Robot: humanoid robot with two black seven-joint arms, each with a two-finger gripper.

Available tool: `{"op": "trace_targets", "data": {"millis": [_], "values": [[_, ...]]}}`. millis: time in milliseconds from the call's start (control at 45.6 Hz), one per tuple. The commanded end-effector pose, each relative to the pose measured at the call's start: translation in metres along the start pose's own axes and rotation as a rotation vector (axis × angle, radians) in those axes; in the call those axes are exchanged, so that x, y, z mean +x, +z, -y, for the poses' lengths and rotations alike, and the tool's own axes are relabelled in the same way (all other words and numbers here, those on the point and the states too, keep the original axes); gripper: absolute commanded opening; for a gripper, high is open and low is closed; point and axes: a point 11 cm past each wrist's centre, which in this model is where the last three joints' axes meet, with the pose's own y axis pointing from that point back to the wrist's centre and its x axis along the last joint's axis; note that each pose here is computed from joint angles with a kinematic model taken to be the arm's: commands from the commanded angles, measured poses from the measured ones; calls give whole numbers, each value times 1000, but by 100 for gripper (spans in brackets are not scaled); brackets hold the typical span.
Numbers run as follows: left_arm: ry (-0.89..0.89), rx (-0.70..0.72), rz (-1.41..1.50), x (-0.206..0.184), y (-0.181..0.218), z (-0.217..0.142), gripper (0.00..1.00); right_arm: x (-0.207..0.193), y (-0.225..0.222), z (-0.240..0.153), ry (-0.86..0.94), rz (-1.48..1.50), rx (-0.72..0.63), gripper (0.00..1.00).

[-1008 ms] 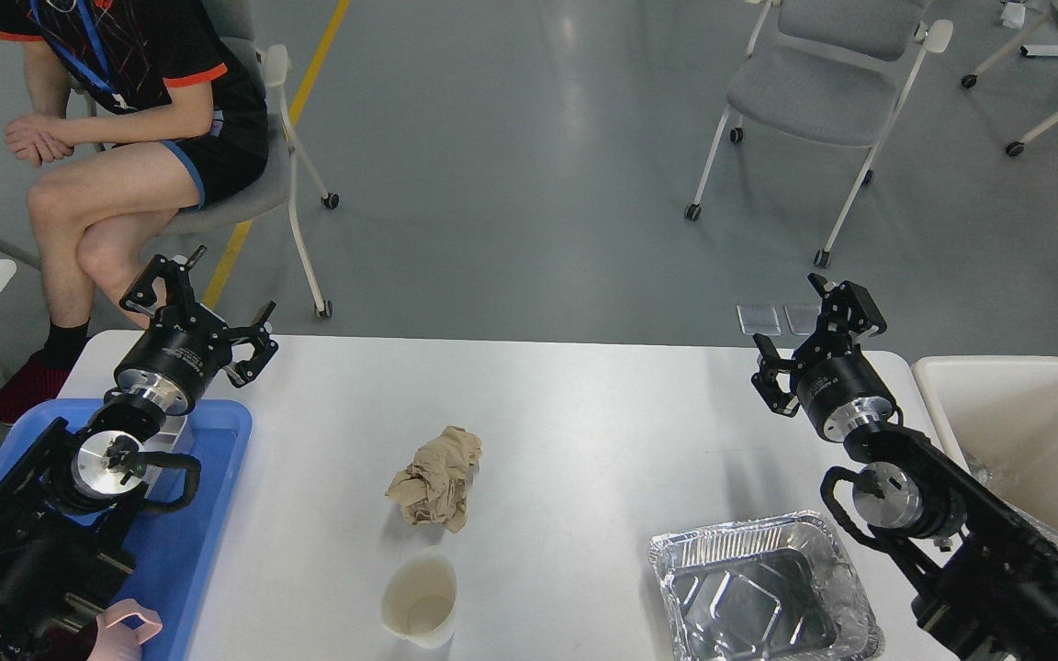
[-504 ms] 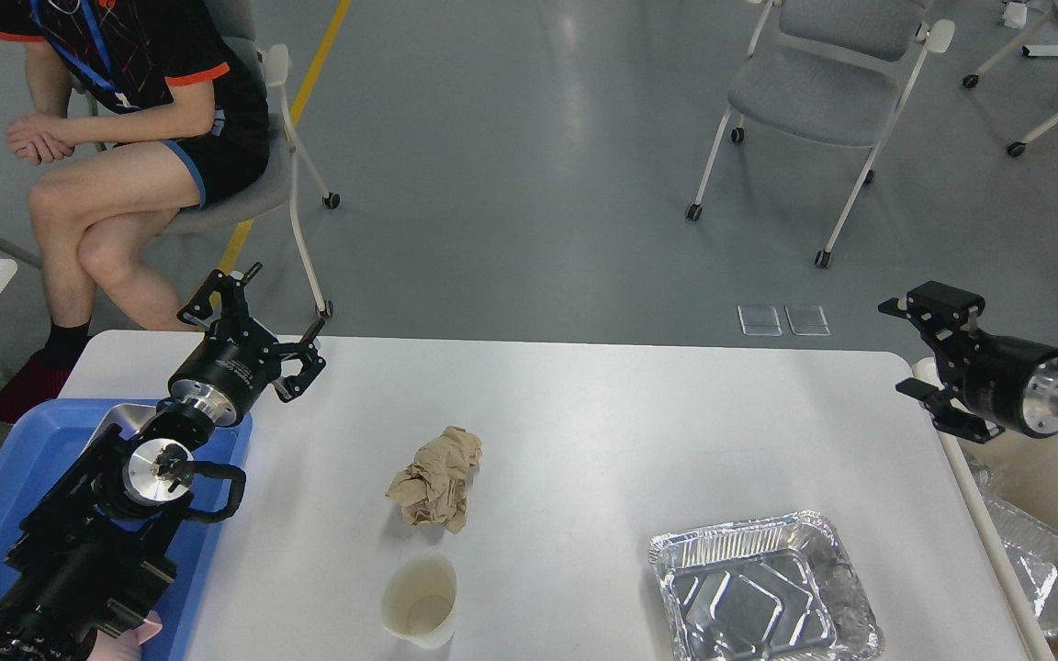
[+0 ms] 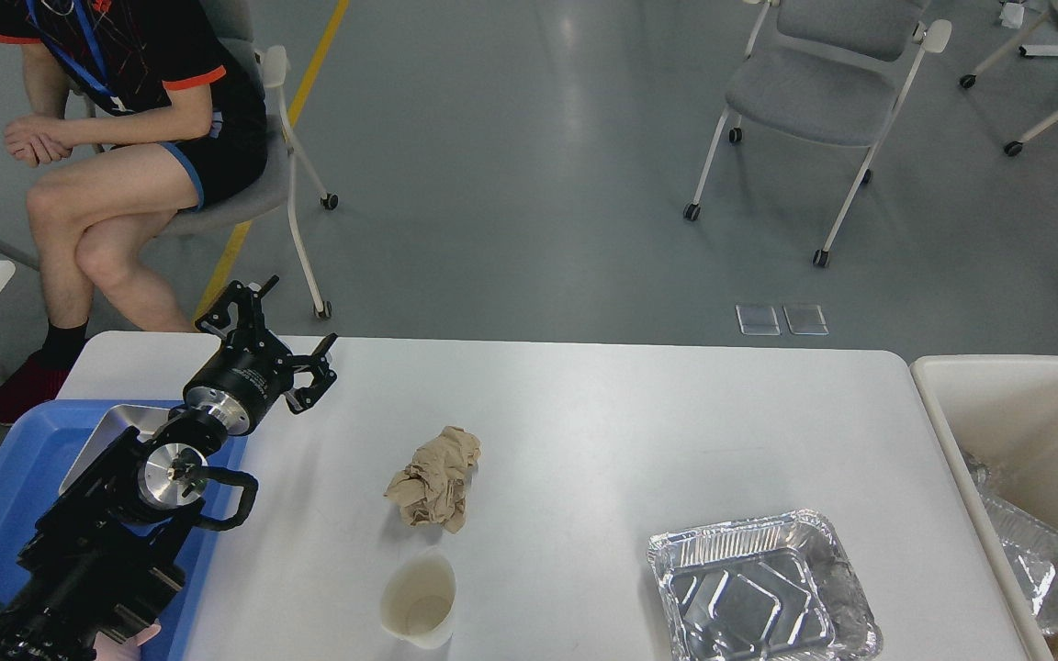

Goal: Tidy desktop
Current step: 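Reach the right gripper to the foil tray edge and grasp it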

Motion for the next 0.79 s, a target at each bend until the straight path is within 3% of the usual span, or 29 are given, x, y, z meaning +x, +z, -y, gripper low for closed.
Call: {"op": "trace_targets", "data": {"millis": [0, 110, 438, 767], "values": [[4, -6, -3, 1, 1, 0, 97, 2, 6, -7, 4, -36, -30, 100], [18, -5, 0, 2, 1, 0, 97, 1, 13, 5, 3, -116, -72, 100], [55, 13, -10, 18, -11, -11, 97, -38, 30, 124, -126, -364, -113, 100], [83, 23, -9, 30, -15, -21, 97, -82, 45, 184, -205, -533, -126, 100]]}}
